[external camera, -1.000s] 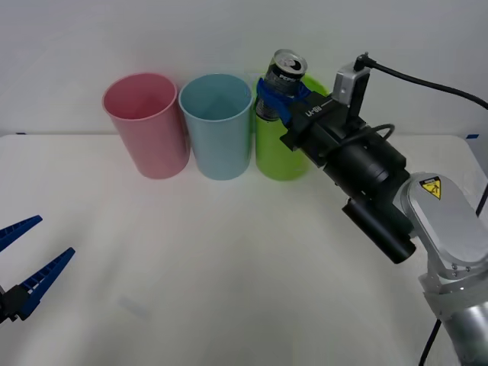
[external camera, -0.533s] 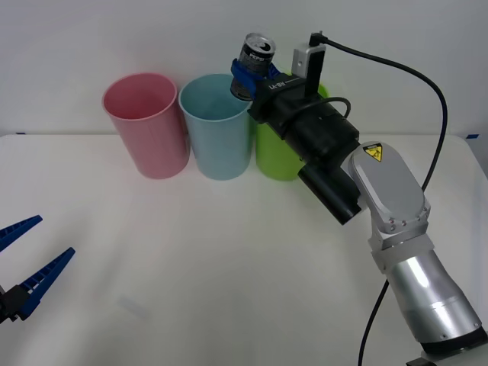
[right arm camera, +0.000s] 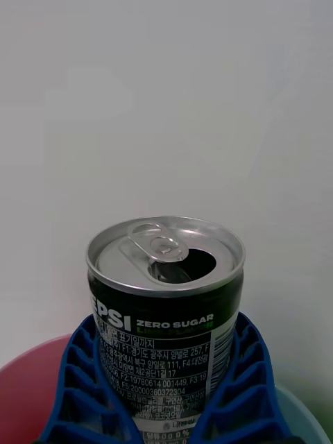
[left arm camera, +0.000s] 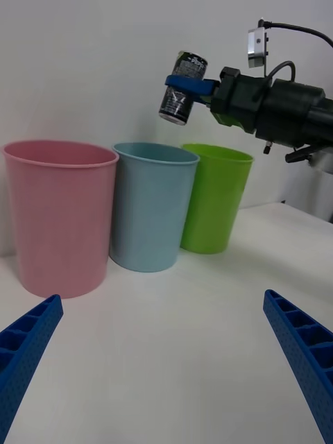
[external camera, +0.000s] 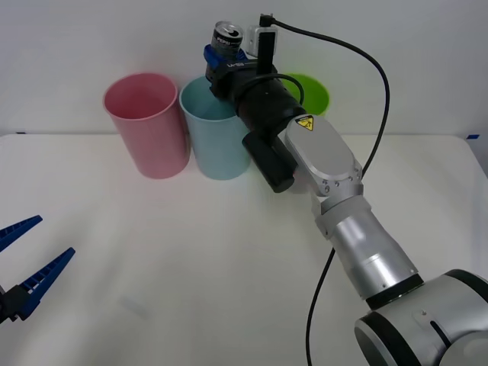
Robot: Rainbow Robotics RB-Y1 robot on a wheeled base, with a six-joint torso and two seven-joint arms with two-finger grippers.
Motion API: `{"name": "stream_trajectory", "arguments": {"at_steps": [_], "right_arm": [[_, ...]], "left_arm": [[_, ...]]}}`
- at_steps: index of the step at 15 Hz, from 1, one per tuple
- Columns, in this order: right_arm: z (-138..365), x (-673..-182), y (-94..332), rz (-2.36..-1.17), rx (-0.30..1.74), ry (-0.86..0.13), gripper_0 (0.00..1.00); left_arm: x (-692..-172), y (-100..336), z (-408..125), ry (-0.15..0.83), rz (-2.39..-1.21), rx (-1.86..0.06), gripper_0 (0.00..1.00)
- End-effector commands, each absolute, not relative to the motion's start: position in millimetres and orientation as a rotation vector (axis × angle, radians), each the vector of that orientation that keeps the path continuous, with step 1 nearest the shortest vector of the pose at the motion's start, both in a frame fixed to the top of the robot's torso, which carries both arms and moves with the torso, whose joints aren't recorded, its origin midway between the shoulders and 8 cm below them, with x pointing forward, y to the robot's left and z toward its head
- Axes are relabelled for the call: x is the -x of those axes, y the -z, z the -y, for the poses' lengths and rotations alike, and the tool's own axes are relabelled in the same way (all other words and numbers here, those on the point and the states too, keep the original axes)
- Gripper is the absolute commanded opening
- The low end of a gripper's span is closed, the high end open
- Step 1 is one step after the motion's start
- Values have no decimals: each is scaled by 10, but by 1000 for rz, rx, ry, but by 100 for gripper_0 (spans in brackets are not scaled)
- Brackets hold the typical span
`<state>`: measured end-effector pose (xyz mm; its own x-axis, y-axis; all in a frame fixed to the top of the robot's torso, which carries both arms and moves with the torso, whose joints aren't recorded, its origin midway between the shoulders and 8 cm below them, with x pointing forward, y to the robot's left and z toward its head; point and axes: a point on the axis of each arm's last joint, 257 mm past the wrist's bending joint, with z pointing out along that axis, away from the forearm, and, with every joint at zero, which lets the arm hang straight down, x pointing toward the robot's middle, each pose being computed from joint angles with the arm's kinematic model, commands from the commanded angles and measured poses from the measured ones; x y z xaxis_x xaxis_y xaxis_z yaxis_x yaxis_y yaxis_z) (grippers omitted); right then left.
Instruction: Grasp the object on the table and drop it into the matching bin: aluminum can to the light blue bin, PET bottle to the pink bin.
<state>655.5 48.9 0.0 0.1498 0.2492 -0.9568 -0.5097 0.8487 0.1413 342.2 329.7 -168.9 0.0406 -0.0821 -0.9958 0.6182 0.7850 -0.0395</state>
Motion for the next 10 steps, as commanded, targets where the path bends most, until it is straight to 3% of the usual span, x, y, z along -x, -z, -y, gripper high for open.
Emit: {"name": "stream_trajectory", "arguments": {"at_steps": [1,10], "right_arm": [[-441,-6713,31,-1338,225,-489,0],[-532,-6697,90,-1345,258,-471,0]], "left_arm": [[-3423,1689,-3297,567,-1441,-465,100],[-3423,1689,-3297,567,-1441,-465,100]]}}
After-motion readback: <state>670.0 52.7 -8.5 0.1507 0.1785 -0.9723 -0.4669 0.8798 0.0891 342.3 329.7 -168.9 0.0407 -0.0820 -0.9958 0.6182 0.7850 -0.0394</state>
